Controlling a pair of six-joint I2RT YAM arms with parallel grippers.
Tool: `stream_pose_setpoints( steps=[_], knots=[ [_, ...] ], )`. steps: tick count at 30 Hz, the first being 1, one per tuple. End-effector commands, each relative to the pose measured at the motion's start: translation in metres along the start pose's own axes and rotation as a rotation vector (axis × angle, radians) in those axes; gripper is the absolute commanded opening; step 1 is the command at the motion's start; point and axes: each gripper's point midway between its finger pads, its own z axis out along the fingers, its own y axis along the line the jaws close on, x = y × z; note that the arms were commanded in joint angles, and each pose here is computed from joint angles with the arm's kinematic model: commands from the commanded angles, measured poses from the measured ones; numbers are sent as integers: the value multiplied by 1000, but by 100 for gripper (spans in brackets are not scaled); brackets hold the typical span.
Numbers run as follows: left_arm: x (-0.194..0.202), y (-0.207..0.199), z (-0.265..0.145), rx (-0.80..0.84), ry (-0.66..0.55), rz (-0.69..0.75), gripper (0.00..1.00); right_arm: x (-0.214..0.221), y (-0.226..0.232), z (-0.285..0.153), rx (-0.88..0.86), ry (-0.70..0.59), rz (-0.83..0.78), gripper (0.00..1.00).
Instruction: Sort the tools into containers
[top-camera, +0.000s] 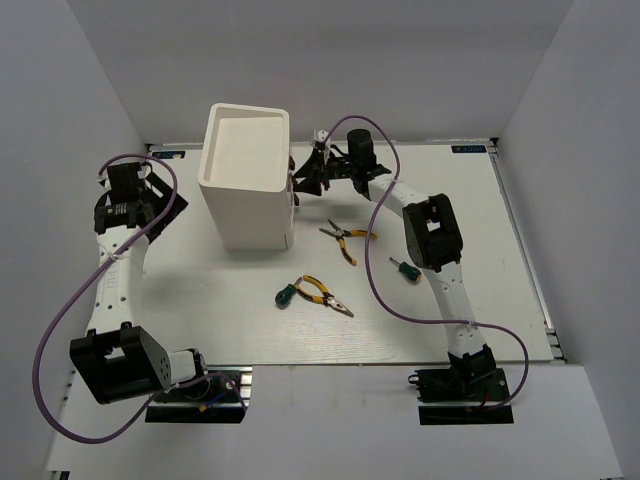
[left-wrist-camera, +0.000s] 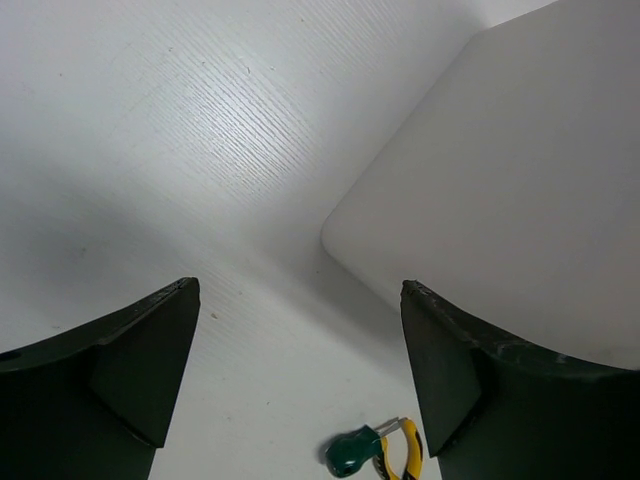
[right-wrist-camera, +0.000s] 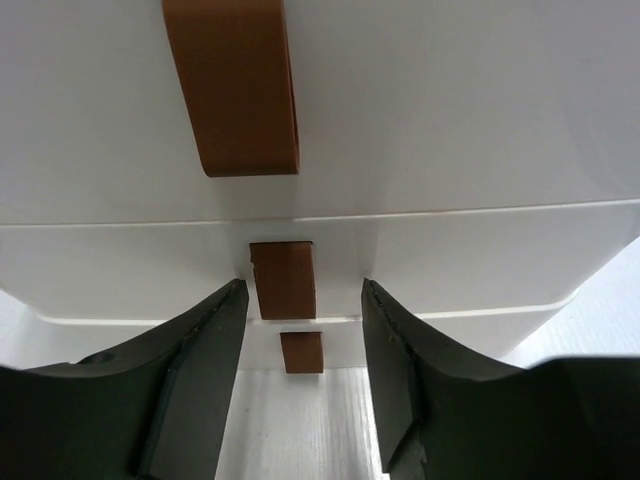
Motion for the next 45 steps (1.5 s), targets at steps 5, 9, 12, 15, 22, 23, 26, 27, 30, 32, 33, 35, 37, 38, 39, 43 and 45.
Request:
stream_pose_setpoints(
  steps=[5, 9, 12, 15, 22, 23, 26, 27, 30, 32, 33, 35, 37, 38, 39, 43, 45],
  knots=[
    [0, -3, -5, 29, -4, -12, 92, -14, 5, 1, -56, -33, -34, 35],
    [1, -3, -3, 29, -4, -21, 92, -15, 7, -1, -56, -35, -29, 13],
    [1, -3, -3, 29, -4, -21, 92, -15, 8, -1, -51, -36, -33, 2],
    [-1, -4, -2, 34, -12, -22, 92, -16, 9, -2, -37, -35, -32, 0],
    [-12, -11, -15, 78, -75, -27, 92, -24, 2, -15, 31, -28, -38, 0],
    [-12, -11, -15, 78, -75, -27, 92, -18, 2, -17, 44, -19, -27, 0],
    [-14, -12, -17, 83, -83, -27, 92, -16, -13, -27, 139, 35, -55, 0],
    [-14, -12, -17, 83, -83, -27, 92, -16, -14, -29, 156, 44, -63, 0],
    [-13, -11, -15, 84, -84, -27, 92, -5, -22, -40, 227, 91, -76, 0],
    [-16, -13, -18, 94, -99, -29, 92, -5, -32, -52, 291, 116, -93, 0],
    [-13, -11, -16, 89, -91, -28, 92, 0, -29, -54, 298, 130, -83, 0],
    [-13, -11, -16, 89, -91, -28, 92, -6, -34, -67, 349, 141, -93, 0],
    [-12, -11, -14, 89, -91, -37, 92, -5, -32, -79, 370, 153, -85, 0],
    [-12, -13, -18, 102, -93, -37, 92, -4, -31, -83, 373, 157, -82, 0],
    [-14, -14, -18, 108, -102, -38, 92, -5, -29, -85, 370, 157, -85, 0],
    [-9, -14, -14, 111, -89, -46, 92, 3, -17, -98, 374, 172, -62, 0],
    [-10, -16, -14, 124, -91, -46, 92, -4, -15, -107, 386, 164, -67, 0]
  ],
)
